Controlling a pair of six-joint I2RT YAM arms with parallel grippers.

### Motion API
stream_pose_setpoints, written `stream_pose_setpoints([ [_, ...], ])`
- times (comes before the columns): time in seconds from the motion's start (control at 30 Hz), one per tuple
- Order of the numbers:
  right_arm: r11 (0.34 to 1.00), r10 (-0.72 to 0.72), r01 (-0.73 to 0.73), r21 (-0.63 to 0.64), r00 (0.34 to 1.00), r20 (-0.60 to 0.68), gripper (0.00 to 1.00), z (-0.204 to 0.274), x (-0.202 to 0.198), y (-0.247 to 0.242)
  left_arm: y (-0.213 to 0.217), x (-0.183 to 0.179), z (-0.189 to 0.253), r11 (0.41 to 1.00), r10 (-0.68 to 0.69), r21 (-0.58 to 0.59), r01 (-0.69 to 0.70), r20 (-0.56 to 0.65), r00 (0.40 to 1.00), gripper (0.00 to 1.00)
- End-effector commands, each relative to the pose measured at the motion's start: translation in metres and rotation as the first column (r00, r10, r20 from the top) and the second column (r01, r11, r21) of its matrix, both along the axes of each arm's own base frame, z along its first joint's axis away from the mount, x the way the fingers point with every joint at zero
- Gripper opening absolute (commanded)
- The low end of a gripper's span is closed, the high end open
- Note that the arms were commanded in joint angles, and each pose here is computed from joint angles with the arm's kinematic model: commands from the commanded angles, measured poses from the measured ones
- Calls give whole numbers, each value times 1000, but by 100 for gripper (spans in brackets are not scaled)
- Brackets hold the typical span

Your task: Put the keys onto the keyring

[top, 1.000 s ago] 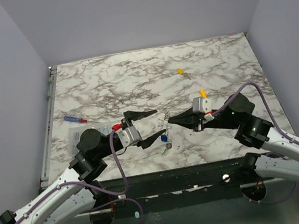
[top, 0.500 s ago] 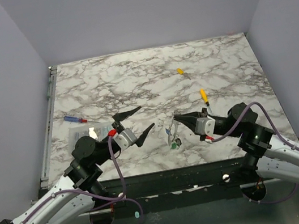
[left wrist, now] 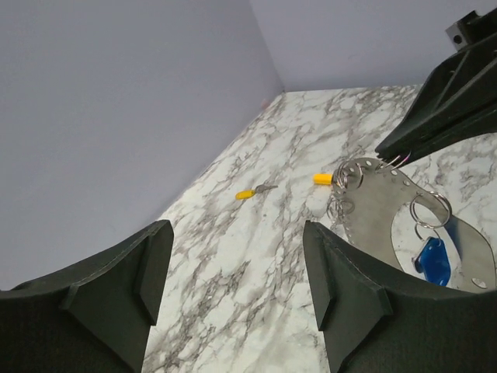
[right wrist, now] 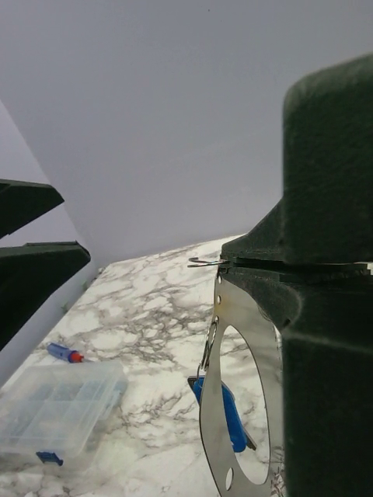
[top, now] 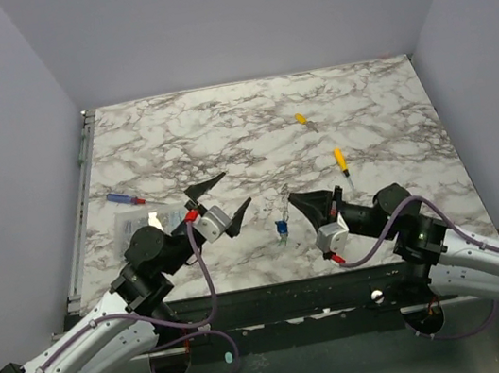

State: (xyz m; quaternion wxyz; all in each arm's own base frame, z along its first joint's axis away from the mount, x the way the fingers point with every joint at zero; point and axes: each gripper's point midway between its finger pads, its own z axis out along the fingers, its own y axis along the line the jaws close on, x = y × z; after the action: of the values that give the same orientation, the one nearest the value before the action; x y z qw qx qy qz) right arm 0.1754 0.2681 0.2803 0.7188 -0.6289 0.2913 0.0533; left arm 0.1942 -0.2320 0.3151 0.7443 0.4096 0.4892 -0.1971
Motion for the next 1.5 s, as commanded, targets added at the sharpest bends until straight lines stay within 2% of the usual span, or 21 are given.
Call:
stream_pose_setpoints([
  [0.0, 981, -127, 115, 156, 990, 63, 0, 43, 14, -16, 10, 20, -2, 993, 113, -23, -114, -40, 993, 75],
  [0.13, 940, -252, 242, 240, 968, 11, 1, 48, 28, -38, 16, 42, -7, 975, 216, -31, -222, -125, 968, 78],
  [0.23, 871, -349, 370, 324, 929, -123, 1, 60, 39, -62, 12, 61, -14, 966, 245, -37, -257, -204, 948, 79],
  [0.4, 701, -479, 614, 362, 782, -399, 1, 71, 58, -103, 2, 105, -18, 943, 266, -80, -323, -399, 878, 79],
  [0.53, 543, -556, 753, 373, 655, -512, 1, 80, 65, -135, -16, 147, -20, 917, 279, -78, -391, -573, 770, 78],
  [0.67, 363, -613, 845, 393, 534, -582, 1, 98, 67, -171, -52, 190, -37, 904, 291, -20, -427, -704, 648, 76],
  [0.8, 253, -620, 866, 432, 488, -614, 1, 121, 58, -200, -86, 233, -51, 869, 280, -22, -495, -803, 526, 70],
  [0.9, 221, -605, 873, 434, 472, -641, 1, 131, 50, -215, -116, 264, -74, 845, 255, -14, -534, -868, 426, 68],
  [1.0, 219, -590, 876, 429, 469, -658, 1, 134, 42, -225, -148, 290, -100, 828, 231, 3, -561, -913, 336, 66],
  [1.1, 216, -568, 874, 435, 475, -672, 1, 133, 35, -233, -181, 310, -119, 818, 197, -2, -576, -938, 284, 63],
  [1.27, 224, -533, 875, 429, 479, -698, 1, 131, 25, -243, -215, 333, -147, 787, 116, -52, -615, -966, 229, 57],
  [1.37, 230, -512, 874, 428, 483, -711, 1, 129, 22, -246, -225, 343, -165, 768, 84, -77, -636, -972, 219, 54],
  [1.47, 235, -503, 877, 419, 479, -719, 1, 123, 20, -247, -236, 348, -179, 761, 55, -113, -639, -970, 237, 52],
])
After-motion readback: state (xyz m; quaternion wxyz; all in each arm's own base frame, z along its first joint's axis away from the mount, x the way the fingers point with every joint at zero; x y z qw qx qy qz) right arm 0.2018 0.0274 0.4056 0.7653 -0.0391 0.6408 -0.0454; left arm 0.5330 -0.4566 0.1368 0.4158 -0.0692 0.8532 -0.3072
